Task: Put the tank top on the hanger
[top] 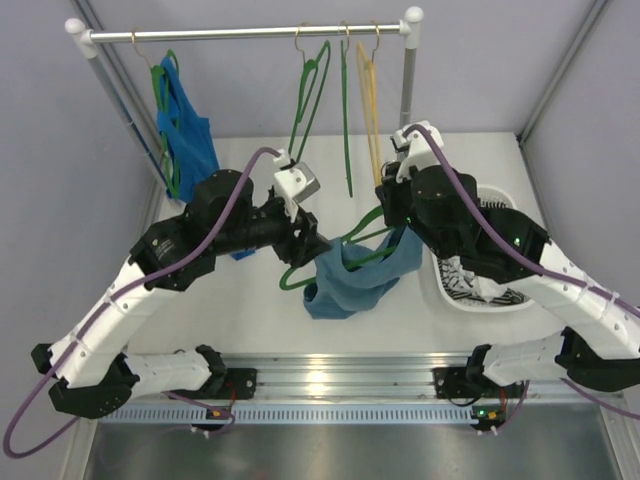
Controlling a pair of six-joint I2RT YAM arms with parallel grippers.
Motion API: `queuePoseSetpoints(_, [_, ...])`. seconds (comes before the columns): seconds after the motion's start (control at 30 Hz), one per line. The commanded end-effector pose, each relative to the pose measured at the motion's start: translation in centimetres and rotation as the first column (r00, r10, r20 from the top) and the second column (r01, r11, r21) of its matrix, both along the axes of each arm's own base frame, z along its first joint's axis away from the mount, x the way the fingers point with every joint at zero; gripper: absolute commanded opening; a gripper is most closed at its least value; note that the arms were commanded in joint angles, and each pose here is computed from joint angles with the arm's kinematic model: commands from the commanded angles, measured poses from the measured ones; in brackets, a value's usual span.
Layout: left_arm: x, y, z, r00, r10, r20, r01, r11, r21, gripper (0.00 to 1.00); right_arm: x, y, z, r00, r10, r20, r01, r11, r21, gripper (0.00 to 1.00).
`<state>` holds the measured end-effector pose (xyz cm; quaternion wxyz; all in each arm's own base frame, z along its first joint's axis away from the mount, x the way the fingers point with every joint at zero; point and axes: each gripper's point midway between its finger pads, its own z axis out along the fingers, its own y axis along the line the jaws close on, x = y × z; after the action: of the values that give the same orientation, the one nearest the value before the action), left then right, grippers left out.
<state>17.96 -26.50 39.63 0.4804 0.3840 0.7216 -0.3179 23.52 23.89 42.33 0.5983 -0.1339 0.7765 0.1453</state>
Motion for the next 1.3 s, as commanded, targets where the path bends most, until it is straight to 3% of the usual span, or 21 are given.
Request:
queuePoseSetpoints(0.0, [-1.8, -1.0, -0.7, 0.993, -0.115, -0.008, 0.114, 0.993, -0.035, 0.62, -0.5, 0.4, 0.7, 0.999, 0.027, 0.019, -0.028, 0.999, 0.037, 0.0])
queuePoseSetpoints(0.5, [-2.4, -3.0, -6.5, 0.975, -0.186, -0.121, 0.182, 0.982, -0.044, 0.53, -0.8, 0.9, -1.5, 0.999, 0.04, -0.004, -0.04, 0.998, 0.05, 0.0])
queuePoseSetpoints(0.6, [-2.6, -3.3, -6.8, 0.972, -0.196, -0.133, 0.189, 0.98, -0.066, 0.46, -0.7, 1.0, -2.3, 0.999, 0.038, -0.015, -0.037, 0.998, 0.047, 0.0])
queuePoseSetpoints(0.7, [-2.8, -3.3, -7.3, 0.97, -0.193, -0.147, 0.182, 0.98, -0.082, 0.29, -0.8, 1.2, -3.0, 0.999, 0.037, -0.025, -0.036, 0.998, 0.053, 0.0])
queuePoseSetpoints(0.73, [-2.9, -3.1, -7.8, 0.97, -0.181, -0.161, 0.169, 0.982, -0.086, 0.17, -0.8, 1.3, -3.1, 0.999, 0.039, -0.026, -0.038, 0.997, 0.06, 0.0])
queuePoseSetpoints(0.87, [-3.0, -2.7, -8.6, 0.973, -0.153, -0.171, 0.132, 0.983, -0.128, 0.0, -0.8, 1.6, -4.5, 0.998, 0.04, -0.043, -0.037, 0.997, 0.069, 0.0])
queuePoseSetpoints(0.97, [-3.4, -2.0, -9.7, 0.975, -0.121, -0.185, 0.091, 0.983, -0.161, 0.0, -0.9, 1.7, -5.9, 0.998, 0.035, -0.059, -0.031, 0.997, 0.068, 0.11])
queuePoseSetpoints(1.0, [-3.5, -1.7, -11.2, 0.972, -0.106, -0.209, 0.075, 0.986, -0.151, 0.0, -0.9, 1.7, -6.7, 0.997, 0.032, -0.07, -0.028, 0.997, 0.065, 0.23])
queuePoseSetpoints(1.1, [-3.7, -0.8, -12.3, 0.971, -0.06, -0.229, 0.019, 0.984, -0.176, 0.0, -1.0, 1.6, -7.5, 0.997, 0.03, -0.073, -0.024, 0.997, 0.08, 0.39])
queuePoseSetpoints(1.27, [-3.9, 0.8, -14.6, 0.958, 0.025, -0.286, -0.078, 0.982, -0.175, 0.0, -1.0, 1.1, -8.2, 0.997, 0.013, -0.074, -0.006, 0.996, 0.089, 0.53])
